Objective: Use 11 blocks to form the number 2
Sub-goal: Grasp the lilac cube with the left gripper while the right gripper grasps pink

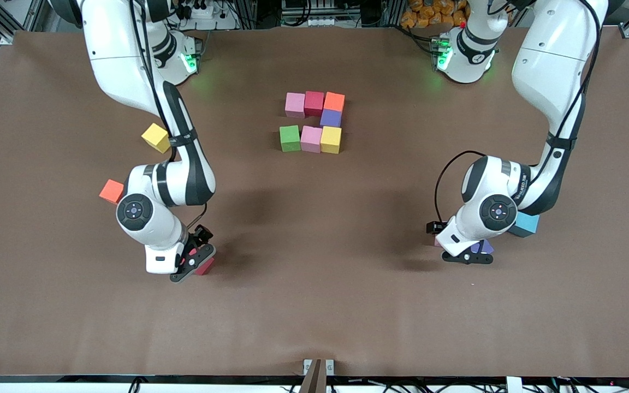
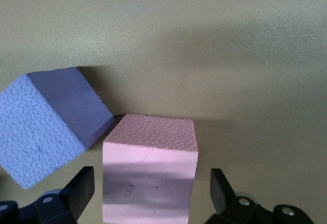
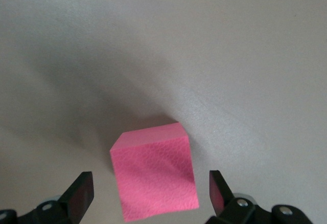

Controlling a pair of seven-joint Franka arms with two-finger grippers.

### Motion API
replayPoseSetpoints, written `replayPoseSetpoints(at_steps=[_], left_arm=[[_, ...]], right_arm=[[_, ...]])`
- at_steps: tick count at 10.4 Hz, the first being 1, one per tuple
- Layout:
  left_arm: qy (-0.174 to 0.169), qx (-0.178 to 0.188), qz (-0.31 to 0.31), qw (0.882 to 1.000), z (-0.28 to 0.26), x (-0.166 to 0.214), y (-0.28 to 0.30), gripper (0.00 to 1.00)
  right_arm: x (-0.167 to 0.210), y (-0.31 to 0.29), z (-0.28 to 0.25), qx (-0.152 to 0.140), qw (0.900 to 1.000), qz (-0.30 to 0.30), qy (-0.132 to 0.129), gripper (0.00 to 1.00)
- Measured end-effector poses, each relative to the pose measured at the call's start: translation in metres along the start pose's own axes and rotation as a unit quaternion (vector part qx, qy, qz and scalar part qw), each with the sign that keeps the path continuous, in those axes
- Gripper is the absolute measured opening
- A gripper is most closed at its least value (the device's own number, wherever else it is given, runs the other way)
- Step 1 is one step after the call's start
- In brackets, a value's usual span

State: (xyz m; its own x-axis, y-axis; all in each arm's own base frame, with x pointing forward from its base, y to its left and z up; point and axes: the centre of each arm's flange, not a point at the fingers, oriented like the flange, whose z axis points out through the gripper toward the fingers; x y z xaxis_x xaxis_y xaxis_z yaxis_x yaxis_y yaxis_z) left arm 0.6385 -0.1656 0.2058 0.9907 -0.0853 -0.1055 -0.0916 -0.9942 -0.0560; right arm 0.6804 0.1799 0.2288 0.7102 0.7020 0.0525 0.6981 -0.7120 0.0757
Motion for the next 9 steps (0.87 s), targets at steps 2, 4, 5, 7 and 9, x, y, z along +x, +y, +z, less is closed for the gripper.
replayPoseSetpoints(at_steps=[2, 4, 5, 7, 9], left_arm=[[0.004, -0.002, 0.0, 1.0, 0.002, 0.001, 0.0, 1.0], [0.005, -0.002, 0.0, 1.0, 0.002, 0.002, 0.0, 0.99], [0.005, -0.002, 0.0, 1.0, 0.002, 0.002, 0.0, 0.94], [0.006, 0.0, -0.001, 1.0, 0.001, 0.003, -0.005, 0.75], [0.009, 0.002, 0.001, 1.0, -0.001, 0.006, -0.011, 0.63]], right_arm=[[-0.001, 0.001, 0.01, -0.003, 1.0, -0.003, 0.001, 1.0], [-0.002, 0.001, 0.02, -0.002, 1.0, -0.002, 0.005, 1.0], [-0.003, 0.002, 0.024, -0.001, 1.0, 0.0, 0.006, 1.0], [-0.004, 0.003, 0.027, 0.004, 1.0, 0.002, 0.01, 0.99], [-0.005, 0.004, 0.027, 0.005, 1.0, 0.004, 0.01, 0.74]])
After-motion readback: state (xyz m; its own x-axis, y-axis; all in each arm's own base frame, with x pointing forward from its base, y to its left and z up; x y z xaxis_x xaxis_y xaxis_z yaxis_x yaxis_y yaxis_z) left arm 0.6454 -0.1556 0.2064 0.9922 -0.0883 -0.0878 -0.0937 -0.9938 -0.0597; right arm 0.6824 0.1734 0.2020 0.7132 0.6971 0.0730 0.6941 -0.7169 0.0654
